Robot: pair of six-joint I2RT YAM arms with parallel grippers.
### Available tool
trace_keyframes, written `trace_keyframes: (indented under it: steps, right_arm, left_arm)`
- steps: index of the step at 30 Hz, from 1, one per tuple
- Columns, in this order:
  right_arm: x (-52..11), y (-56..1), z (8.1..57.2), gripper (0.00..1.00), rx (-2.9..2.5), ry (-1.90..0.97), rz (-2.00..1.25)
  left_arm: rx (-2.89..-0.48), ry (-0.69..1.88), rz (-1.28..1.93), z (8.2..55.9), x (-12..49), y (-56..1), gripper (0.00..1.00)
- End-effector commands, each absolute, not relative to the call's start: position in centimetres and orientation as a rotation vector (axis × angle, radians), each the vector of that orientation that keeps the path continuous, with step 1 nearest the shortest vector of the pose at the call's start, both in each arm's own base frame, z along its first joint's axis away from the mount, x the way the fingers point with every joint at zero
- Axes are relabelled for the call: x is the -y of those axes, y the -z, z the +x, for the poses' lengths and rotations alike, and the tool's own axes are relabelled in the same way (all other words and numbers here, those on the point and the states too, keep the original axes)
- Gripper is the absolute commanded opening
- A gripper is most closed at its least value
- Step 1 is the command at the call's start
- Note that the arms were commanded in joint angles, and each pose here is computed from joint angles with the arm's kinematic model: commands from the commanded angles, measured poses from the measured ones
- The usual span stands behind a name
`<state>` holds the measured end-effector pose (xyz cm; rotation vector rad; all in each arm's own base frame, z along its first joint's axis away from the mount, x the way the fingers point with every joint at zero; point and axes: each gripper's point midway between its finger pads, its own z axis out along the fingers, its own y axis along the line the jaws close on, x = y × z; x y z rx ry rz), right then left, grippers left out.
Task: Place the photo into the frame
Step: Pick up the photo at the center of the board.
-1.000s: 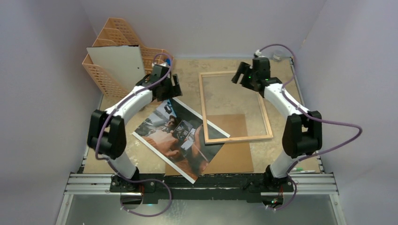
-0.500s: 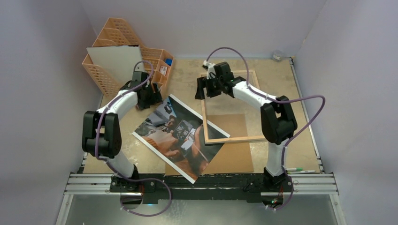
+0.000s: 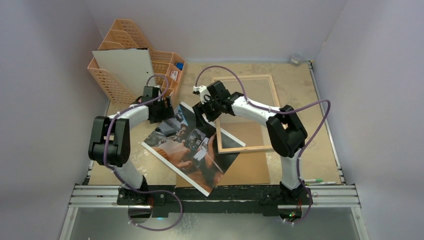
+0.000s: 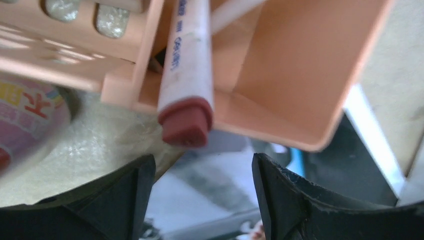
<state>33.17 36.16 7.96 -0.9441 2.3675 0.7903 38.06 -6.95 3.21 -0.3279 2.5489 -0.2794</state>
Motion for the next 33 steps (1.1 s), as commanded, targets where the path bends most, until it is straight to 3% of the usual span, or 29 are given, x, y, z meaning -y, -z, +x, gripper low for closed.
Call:
trace_keyframes:
  steps: [1,10,24,28,33]
  right_arm:
    - [-35.3,-6.7,32.4,0.77,-2.400,-0.732,-0.986]
    - [-35.1,-5.1,32.2,0.77,-2.448,-0.680,-1.003]
    - [-34.2,-0.6,31.7,0.77,-2.568,-0.627,-0.981]
    - [-33.9,0.1,31.4,0.77,-2.595,-0.608,-0.964]
    - [-33.8,0.7,31.5,0.76,-2.611,-0.589,-0.950]
  left_arm:
    - [-2.451,0.283,-0.324,38.8,6.8,-4.0,0.74]
    - [-2.549,0.470,-0.302,37.0,9.5,-4.0,0.70]
    - [-2.593,0.638,-0.292,35.0,11.4,-9.3,0.60]
    - [-2.644,0.733,-0.297,33.4,12.4,-8.9,0.60]
    - [-2.790,0.666,-0.381,31.3,11.4,-7.0,0.58]
